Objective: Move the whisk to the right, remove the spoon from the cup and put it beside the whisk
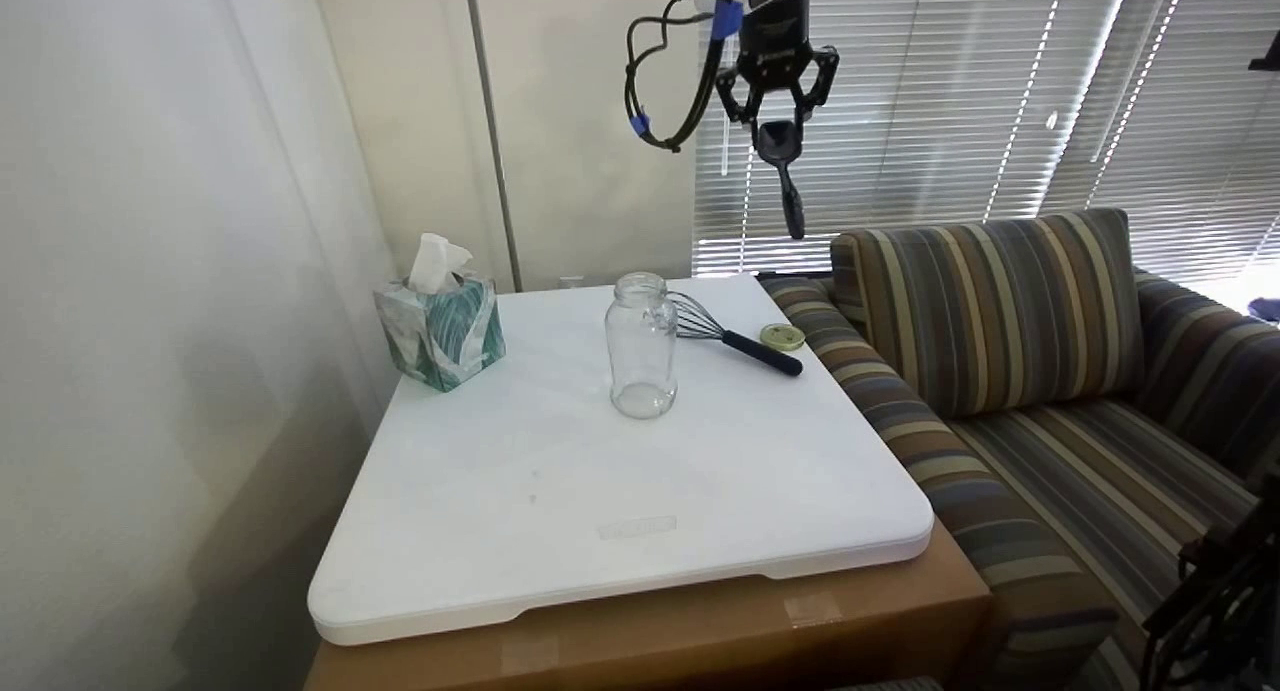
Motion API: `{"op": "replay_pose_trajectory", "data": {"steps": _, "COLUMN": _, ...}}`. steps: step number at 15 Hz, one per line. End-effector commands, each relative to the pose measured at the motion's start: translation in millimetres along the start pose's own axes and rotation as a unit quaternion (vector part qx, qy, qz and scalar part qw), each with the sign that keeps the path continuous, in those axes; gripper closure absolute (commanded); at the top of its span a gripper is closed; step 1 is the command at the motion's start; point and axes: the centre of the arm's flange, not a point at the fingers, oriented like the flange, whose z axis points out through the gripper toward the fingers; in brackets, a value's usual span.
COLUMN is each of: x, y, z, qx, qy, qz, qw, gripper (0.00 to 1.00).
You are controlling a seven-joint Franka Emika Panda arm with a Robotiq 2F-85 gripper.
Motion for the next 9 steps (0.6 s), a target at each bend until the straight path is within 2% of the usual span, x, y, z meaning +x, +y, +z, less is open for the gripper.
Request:
{"op": "replay_pose_trajectory", "data": {"steps": 1, "x": 1, "y": 1, "z": -1, "qx": 0.000, "qy": 0.000, "qz": 0.000, "qw": 1.0000, "gripper": 0.48}}
{"op": "replay_pose_trajectory", "data": {"steps": 2, "x": 1, "y": 1, "z": -1, "qx": -0.001, "qy": -0.001, "qz": -0.001, "qw": 1.0000, "gripper": 0.48}}
{"op": "replay_pose_trajectory", "data": {"steps": 3, "x": 2, "y": 2, "z": -1, "qx": -0.003, "qy": -0.007, "qz": -0.003, "qw": 1.0000, "gripper": 0.73}}
{"op": "replay_pose_trajectory", "data": {"steps": 5, "x": 1, "y": 6, "z": -2, "qx": -0.021, "qy": -0.021, "qz": -0.036, "qw": 0.9989, "gripper": 0.73}}
{"op": "replay_pose_trajectory", "data": {"steps": 9, "x": -5, "y": 25, "z": -5, "qx": -0.095, "qy": -0.045, "qz": -0.128, "qw": 0.9862, "gripper": 0.73}}
